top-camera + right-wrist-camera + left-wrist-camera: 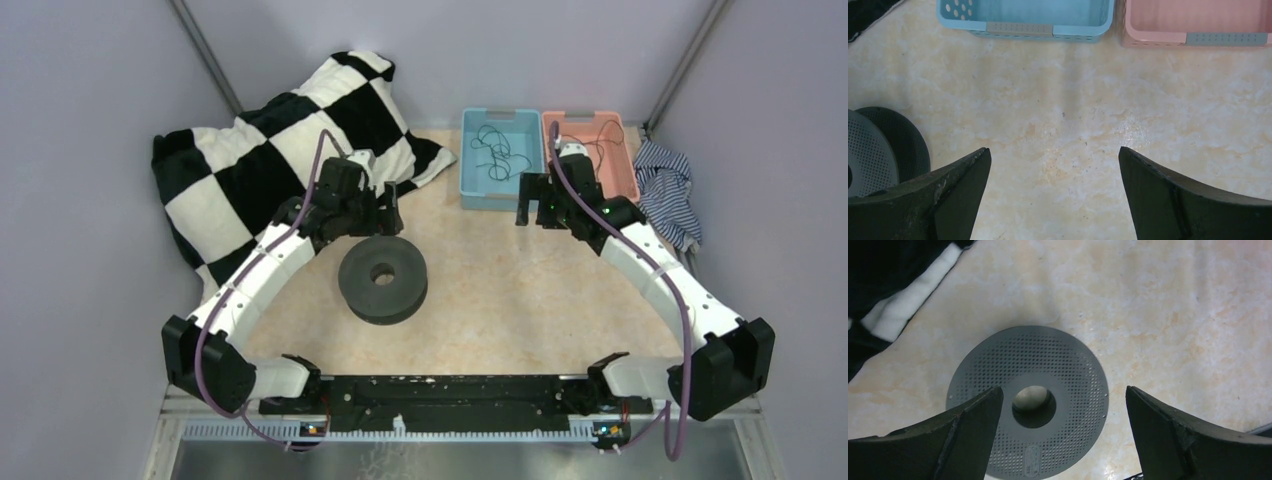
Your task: Wrap the cables
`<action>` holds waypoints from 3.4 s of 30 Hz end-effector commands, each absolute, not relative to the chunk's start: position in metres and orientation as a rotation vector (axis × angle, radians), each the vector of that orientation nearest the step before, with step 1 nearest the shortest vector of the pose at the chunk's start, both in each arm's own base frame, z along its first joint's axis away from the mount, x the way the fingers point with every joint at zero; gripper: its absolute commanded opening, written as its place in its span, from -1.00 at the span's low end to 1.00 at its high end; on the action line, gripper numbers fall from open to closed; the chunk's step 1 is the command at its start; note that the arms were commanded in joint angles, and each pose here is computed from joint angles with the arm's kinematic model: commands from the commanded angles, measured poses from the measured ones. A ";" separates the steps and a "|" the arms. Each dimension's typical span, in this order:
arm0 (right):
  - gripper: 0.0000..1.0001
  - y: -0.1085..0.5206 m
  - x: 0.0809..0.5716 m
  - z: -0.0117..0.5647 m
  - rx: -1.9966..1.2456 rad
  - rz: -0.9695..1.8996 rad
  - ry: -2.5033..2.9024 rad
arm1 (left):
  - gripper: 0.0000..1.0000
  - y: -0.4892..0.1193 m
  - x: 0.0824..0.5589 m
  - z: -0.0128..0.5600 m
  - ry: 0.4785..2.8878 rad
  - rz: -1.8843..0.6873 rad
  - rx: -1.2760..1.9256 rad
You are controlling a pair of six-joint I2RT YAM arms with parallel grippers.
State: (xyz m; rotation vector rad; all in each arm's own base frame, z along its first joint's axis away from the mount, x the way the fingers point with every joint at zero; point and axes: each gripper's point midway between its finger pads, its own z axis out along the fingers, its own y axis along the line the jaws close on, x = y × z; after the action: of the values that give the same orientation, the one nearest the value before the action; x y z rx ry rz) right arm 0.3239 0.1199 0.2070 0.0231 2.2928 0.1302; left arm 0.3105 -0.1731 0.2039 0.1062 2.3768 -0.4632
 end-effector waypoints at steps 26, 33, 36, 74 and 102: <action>0.97 0.141 0.324 0.214 0.025 0.298 2.232 | 0.97 -0.100 0.239 0.114 2.435 -1.179 -0.641; 0.97 0.144 0.322 0.216 0.027 0.324 2.230 | 0.97 -0.124 0.229 0.134 2.247 -1.444 -0.470; 0.97 0.146 0.323 0.218 0.024 0.342 2.224 | 0.97 -0.128 0.227 0.142 2.198 -1.473 -0.382; 0.97 0.142 0.316 0.244 0.082 0.388 2.132 | 0.73 -0.148 0.222 0.108 1.963 -1.625 -0.470; 0.97 0.140 0.316 0.248 0.082 0.371 2.143 | 0.11 -0.146 0.257 0.103 1.964 -1.598 -0.513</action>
State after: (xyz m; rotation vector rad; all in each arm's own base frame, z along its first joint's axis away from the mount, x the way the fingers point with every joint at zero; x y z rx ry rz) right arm 0.3095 0.1404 0.2291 0.0622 2.1979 0.3658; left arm 0.2423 -0.1458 0.0790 -0.6511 2.0680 -1.6042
